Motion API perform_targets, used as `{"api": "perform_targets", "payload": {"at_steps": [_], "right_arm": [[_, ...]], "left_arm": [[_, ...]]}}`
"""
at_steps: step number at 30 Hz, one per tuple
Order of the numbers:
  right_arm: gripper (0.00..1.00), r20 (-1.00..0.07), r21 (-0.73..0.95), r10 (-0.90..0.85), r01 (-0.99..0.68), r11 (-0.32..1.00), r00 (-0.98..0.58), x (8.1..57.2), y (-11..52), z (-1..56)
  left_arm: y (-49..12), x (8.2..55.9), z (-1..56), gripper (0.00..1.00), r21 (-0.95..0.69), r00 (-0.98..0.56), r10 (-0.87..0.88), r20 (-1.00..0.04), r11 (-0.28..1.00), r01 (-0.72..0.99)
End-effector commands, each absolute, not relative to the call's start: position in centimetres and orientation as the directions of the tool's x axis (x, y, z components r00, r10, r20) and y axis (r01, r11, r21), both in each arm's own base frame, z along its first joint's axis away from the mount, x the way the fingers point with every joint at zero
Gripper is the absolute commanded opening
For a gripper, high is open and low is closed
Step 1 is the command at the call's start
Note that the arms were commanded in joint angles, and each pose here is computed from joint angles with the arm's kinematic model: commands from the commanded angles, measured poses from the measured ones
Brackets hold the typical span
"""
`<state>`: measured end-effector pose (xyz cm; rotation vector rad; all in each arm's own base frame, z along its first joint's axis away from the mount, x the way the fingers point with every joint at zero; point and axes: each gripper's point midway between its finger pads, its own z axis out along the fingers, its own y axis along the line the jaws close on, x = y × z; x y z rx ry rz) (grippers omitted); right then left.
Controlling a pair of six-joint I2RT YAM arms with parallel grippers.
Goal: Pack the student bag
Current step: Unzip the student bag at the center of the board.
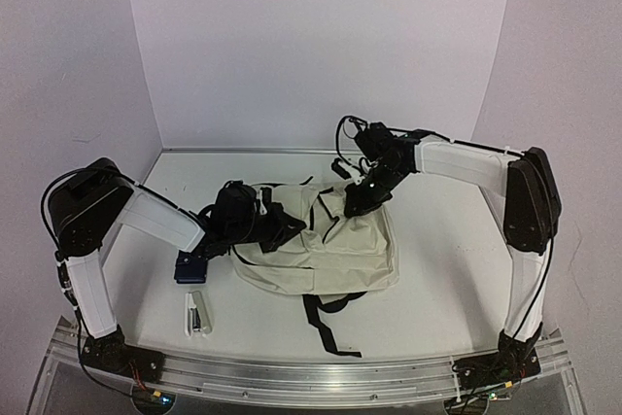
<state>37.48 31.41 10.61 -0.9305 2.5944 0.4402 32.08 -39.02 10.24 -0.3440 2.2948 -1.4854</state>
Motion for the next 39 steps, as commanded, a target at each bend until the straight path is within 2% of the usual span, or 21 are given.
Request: {"api": "perform_targets", "payload": {"at_steps": [1, 3, 6, 9, 11, 15, 19, 22, 24, 27, 29, 35, 36, 39], "right_arm": [[0.26, -0.484, 0.26, -0.494, -0.658, 0.707, -0.722, 36.4, 32.5, 15.6], [0.38, -0.498, 0.269, -0.491, -0.666, 0.696, -0.715, 36.0, 33.6, 16.4], [0.44, -0.513, 0.247, -0.475, -0.653, 0.716, -0.715, 36.1, 34.7, 17.0], [0.63, -0.52, 0.17, -0.494, -0.652, 0.739, -0.696, 36.4, 35.4, 16.6], [0.73, -0.516, 0.119, -0.503, -0.64, 0.759, -0.693, 36.6, 35.5, 16.0], [0.74, -0.491, 0.014, -0.554, -0.642, 0.767, -0.672, 37.0, 35.2, 14.3], [0.69, -0.446, -0.076, -0.619, -0.662, 0.746, -0.646, 36.9, 34.1, 12.4], [0.57, -0.412, -0.112, -0.646, -0.668, 0.736, -0.642, 36.7, 33.3, 11.2], [0.45, -0.4, -0.129, -0.657, -0.67, 0.731, -0.639, 36.7, 32.9, 10.8], [0.21, -0.411, -0.14, -0.659, -0.671, 0.728, -0.629, 36.7, 32.7, 11.5], [0.11, -0.432, -0.137, -0.652, -0.669, 0.731, -0.623, 36.8, 32.9, 12.5], [0.0, -0.495, -0.096, -0.617, -0.667, 0.739, -0.612, 36.9, 33.8, 15.4], [0.0, -0.502, -0.089, -0.613, -0.668, 0.739, -0.61, 36.9, 33.9, 15.6], [0.0, -0.507, -0.056, -0.608, -0.68, 0.731, -0.611, 36.6, 34.5, 15.8]], "left_arm": [[-38.0, 31.4, 5.7, 0.0, -0.86, -0.915, -0.385, -0.12, 0.501, -0.098], [-38.1, 31.4, 5.7, 0.0, -0.86, -0.916, -0.382, -0.121, 0.501, -0.095], [-38.0, 31.4, 5.7, 0.0, -0.859, -0.916, -0.382, -0.121, 0.502, -0.096], [-38.0, 31.4, 5.8, 0.0, -0.86, -0.916, -0.381, -0.123, 0.502, -0.093], [-38.0, 31.4, 5.7, 0.0, -0.861, -0.916, -0.383, -0.121, 0.5, -0.095], [-38.0, 31.4, 5.7, 0.0, -0.862, -0.915, -0.385, -0.121, 0.498, -0.096], [-37.7, 31.4, 6.1, 0.0, -0.859, -0.912, -0.391, -0.129, 0.503, -0.095], [-37.4, 31.5, 6.4, 0.0, -0.851, -0.908, -0.394, -0.142, 0.518, -0.092], [-37.2, 31.5, 6.4, 0.0, -0.842, -0.906, -0.396, -0.152, 0.532, -0.092], [-36.7, 31.4, 6.2, 0.0, -0.827, -0.902, -0.403, -0.157, 0.552, -0.103], [-36.3, 31.3, 6.1, 0.0, -0.818, -0.898, -0.41, -0.16, 0.565, -0.112], [-34.4, 30.9, 6.1, 0.01, -0.781, -0.878, -0.441, -0.185, 0.608, -0.141], [-34.1, 30.7, 6.2, 0.06, -0.768, -0.878, -0.436, -0.198, 0.625, -0.137], [-33.1, 29.7, 7.7, 0.38, -0.711, -0.877, -0.407, -0.257, 0.694, -0.114]]}}
